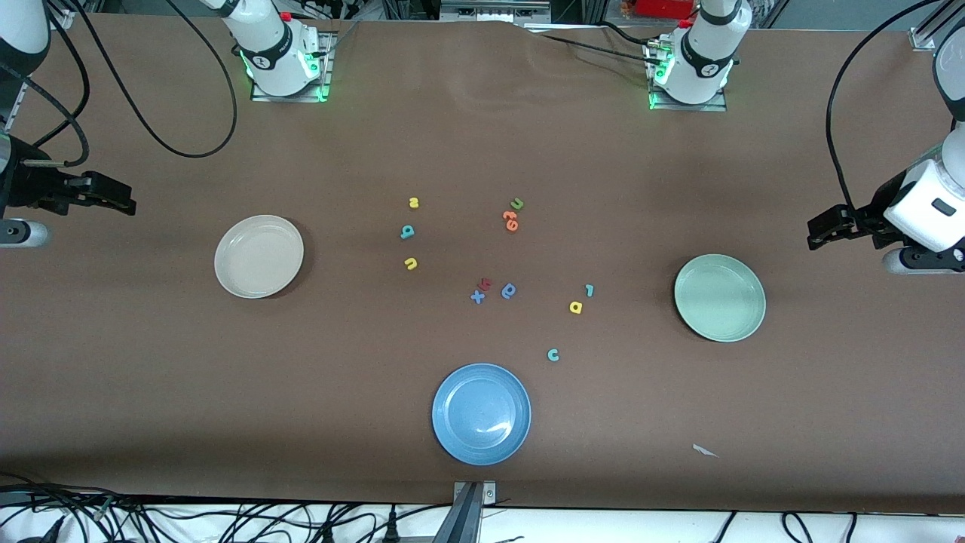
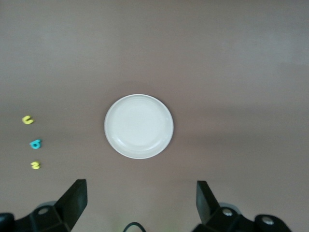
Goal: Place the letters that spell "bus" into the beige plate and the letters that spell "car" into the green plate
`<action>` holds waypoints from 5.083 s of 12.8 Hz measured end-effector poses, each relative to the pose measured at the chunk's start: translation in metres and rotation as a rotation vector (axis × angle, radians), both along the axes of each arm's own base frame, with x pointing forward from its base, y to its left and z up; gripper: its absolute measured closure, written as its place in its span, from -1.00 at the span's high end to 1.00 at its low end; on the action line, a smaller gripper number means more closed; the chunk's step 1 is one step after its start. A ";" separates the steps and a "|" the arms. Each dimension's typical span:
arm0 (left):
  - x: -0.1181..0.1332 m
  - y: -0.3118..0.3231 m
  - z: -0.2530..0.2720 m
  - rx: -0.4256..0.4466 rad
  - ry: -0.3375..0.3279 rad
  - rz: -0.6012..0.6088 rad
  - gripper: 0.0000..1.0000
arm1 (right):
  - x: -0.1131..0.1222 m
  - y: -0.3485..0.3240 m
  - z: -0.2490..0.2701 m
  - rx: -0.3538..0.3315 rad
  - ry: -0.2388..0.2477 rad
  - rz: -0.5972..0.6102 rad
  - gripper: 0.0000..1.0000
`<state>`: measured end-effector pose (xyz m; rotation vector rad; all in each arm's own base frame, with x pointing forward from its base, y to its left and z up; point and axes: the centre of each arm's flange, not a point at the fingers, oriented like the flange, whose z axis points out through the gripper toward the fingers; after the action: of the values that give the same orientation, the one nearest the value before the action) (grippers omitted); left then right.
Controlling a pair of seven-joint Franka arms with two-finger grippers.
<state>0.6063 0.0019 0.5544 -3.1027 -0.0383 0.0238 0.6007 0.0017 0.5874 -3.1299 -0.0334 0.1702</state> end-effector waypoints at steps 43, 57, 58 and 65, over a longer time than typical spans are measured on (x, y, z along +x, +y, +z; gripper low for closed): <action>0.024 -0.304 -0.377 -0.104 0.066 -0.094 0.75 | -0.167 0.312 -0.325 0.002 -0.049 0.051 1.00; 0.016 -0.323 -0.381 -0.043 0.046 -0.028 -0.43 | -0.215 0.362 -0.404 -0.011 -0.089 0.008 1.00; 0.016 -0.323 -0.381 -0.043 0.046 -0.026 -0.43 | -0.222 0.366 -0.412 -0.014 -0.092 0.026 1.00; 0.060 -0.226 -0.351 -0.027 0.092 -0.083 -0.43 | -0.236 0.373 -0.430 -0.037 -0.121 0.064 0.93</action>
<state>0.6659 -0.2241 0.2035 -3.1226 0.0939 0.1659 0.3648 0.3746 0.1577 -3.1733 -0.1324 -0.0195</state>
